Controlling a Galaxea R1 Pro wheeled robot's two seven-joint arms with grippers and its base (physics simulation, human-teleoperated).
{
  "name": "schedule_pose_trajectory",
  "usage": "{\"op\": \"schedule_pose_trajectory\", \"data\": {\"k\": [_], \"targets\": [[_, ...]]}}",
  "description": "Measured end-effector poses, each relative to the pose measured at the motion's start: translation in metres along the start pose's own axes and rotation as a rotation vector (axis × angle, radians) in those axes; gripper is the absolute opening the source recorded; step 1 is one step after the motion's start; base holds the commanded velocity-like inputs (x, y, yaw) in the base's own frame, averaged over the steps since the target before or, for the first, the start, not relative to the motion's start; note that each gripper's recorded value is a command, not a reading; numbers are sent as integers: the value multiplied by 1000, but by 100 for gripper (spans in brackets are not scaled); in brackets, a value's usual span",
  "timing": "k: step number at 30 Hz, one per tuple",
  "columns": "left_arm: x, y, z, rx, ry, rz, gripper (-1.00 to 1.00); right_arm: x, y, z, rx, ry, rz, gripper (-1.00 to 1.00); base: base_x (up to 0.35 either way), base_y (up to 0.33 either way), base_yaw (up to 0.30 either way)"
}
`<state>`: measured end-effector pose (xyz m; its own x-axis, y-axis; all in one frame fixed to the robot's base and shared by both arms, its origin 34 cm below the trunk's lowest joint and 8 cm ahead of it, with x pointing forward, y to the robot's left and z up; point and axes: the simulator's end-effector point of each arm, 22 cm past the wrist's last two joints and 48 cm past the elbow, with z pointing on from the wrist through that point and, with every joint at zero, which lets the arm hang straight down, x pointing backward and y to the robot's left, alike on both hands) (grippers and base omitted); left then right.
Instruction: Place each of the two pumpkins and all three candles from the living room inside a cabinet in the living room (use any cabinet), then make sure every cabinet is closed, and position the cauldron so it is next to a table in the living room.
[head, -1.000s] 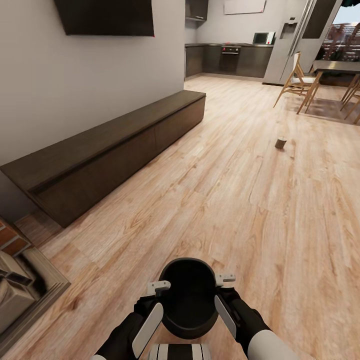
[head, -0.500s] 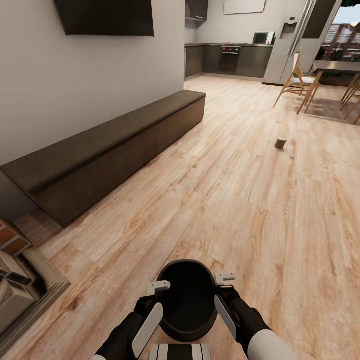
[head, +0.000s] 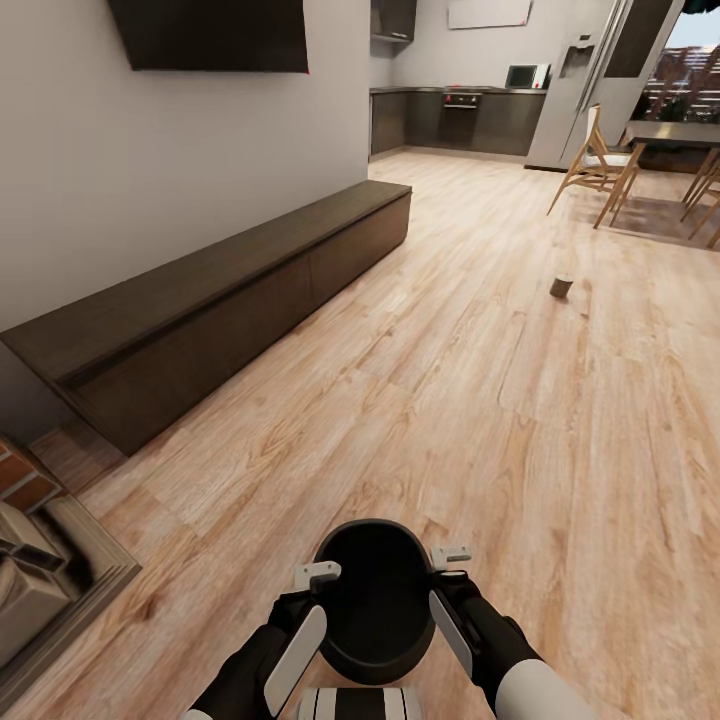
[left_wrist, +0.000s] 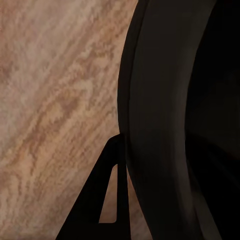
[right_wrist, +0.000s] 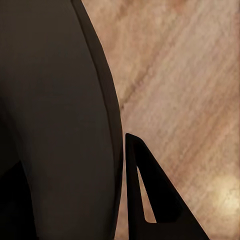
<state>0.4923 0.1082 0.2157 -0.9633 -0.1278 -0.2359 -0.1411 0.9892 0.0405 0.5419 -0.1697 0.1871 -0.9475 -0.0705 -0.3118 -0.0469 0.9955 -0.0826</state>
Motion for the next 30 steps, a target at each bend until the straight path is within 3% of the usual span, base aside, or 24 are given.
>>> {"op": "schedule_pose_trajectory", "data": {"k": [30], "targets": [[-4,0,-3,0,-10,6,-100,-2,-1,-2,-1,-7,7,-100,0,0,0]]}}
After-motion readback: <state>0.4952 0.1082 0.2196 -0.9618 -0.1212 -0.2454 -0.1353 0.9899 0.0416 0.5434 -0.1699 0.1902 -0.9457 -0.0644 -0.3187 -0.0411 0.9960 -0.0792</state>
